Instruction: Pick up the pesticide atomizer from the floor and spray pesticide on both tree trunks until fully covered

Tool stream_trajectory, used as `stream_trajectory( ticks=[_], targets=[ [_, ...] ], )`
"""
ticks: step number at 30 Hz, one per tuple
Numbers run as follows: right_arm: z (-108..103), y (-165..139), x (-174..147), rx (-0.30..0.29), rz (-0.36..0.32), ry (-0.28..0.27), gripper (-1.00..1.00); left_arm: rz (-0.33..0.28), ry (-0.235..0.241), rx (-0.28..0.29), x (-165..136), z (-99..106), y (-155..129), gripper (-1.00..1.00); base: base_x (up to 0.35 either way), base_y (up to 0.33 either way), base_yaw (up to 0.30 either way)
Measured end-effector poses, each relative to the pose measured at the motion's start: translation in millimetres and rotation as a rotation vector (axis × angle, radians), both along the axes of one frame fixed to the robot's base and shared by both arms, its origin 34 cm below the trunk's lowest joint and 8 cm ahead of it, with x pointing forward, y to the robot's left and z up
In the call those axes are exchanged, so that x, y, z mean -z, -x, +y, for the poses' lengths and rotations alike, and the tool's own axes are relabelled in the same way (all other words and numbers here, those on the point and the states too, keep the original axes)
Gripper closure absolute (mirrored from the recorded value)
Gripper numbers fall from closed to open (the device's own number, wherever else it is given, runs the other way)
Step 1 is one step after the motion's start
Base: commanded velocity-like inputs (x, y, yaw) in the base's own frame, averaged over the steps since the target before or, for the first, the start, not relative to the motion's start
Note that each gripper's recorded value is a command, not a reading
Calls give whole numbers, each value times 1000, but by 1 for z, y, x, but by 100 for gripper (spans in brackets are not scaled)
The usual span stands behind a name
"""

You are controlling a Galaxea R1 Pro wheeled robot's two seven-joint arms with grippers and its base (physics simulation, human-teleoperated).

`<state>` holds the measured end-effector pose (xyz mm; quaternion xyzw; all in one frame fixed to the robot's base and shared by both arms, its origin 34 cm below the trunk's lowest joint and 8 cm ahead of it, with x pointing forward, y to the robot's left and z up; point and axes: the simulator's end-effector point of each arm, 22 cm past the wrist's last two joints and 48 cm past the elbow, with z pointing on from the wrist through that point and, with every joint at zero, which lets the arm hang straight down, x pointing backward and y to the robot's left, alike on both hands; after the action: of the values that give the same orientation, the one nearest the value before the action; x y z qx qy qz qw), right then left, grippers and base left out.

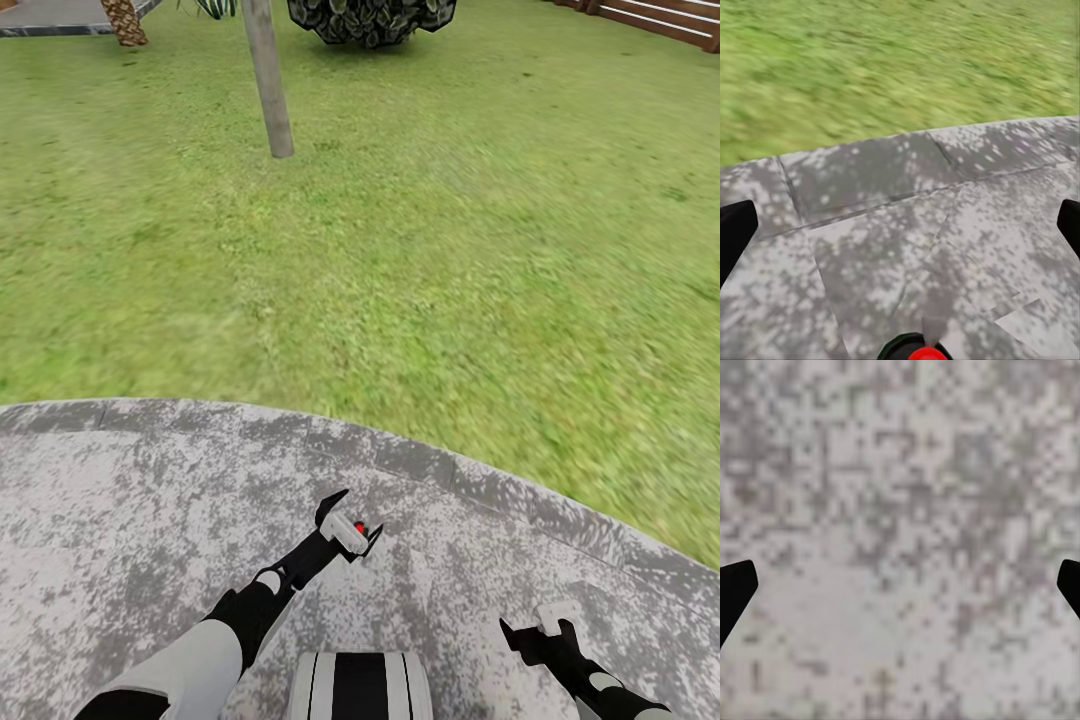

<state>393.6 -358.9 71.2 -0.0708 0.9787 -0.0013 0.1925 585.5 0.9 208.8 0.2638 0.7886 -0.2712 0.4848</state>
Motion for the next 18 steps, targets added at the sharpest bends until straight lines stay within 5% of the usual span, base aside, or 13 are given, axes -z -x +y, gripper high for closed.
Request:
stream_trajectory(
  ticks=[18],
  targets=[
    [0,12,8,0,28,0,-100,24,3,-2,13,0,8,-100,0,0,0]
  ],
)
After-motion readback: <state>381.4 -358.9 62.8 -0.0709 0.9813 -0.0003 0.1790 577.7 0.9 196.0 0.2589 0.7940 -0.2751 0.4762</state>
